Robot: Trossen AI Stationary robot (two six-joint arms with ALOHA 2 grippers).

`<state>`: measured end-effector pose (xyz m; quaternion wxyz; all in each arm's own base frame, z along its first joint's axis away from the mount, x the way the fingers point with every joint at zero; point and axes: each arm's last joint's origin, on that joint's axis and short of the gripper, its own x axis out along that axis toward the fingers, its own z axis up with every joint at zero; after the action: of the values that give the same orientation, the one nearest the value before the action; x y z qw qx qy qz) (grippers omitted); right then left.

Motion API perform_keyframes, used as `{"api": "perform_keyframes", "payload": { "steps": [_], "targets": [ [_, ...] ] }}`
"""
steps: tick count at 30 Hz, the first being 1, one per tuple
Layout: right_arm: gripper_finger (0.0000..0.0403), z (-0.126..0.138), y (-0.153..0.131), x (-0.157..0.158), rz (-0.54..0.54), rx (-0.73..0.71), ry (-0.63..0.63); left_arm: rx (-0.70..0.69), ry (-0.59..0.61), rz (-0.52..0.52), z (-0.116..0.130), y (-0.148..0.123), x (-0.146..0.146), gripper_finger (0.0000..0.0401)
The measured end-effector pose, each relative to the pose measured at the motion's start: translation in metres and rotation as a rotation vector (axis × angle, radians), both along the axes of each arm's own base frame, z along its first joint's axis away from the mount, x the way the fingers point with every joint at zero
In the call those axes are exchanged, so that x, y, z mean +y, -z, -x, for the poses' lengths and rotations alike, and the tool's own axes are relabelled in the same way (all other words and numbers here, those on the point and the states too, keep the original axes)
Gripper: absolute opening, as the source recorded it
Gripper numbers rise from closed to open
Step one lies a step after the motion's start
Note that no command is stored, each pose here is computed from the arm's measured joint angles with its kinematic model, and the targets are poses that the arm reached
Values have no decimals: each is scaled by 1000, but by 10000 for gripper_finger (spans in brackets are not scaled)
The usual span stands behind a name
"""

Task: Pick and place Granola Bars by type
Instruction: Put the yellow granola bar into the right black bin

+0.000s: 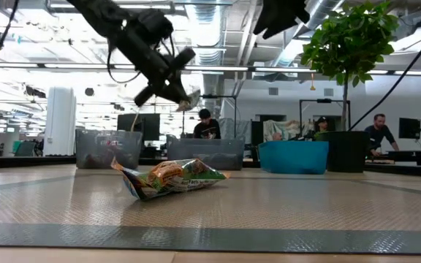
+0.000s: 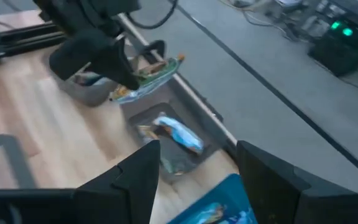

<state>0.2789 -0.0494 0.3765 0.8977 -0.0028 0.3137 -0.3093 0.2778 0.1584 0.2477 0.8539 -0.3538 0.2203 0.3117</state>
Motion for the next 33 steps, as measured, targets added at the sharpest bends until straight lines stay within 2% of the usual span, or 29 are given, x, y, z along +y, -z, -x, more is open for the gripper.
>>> {"api": "perform_keyframes", "payload": {
  "steps": [5,13,16,21,24,29,33],
  "targets": [
    [202,3,0,-17,-4,-6,66,-33,22,87,-6,25,26,12],
    [202,5,0,-26,-6,-12,94,-83,55,46,-20,41,37,21],
    [202,5,0,-25,-10,-12,89,-66,58,30,-17,41,40,55],
    [202,5,0,-25,-17,-13,80,-69,28,41,-12,42,47,133],
    [202,5,0,-25,-19,-14,75,-77,51,54,-12,42,46,163],
    [202,2,0,-22,-83,-33,-21,-125,166,125,-16,40,38,174],
    [202,-1,1,-13,-130,-20,-182,-152,315,162,-19,24,13,163]
  ]
}}
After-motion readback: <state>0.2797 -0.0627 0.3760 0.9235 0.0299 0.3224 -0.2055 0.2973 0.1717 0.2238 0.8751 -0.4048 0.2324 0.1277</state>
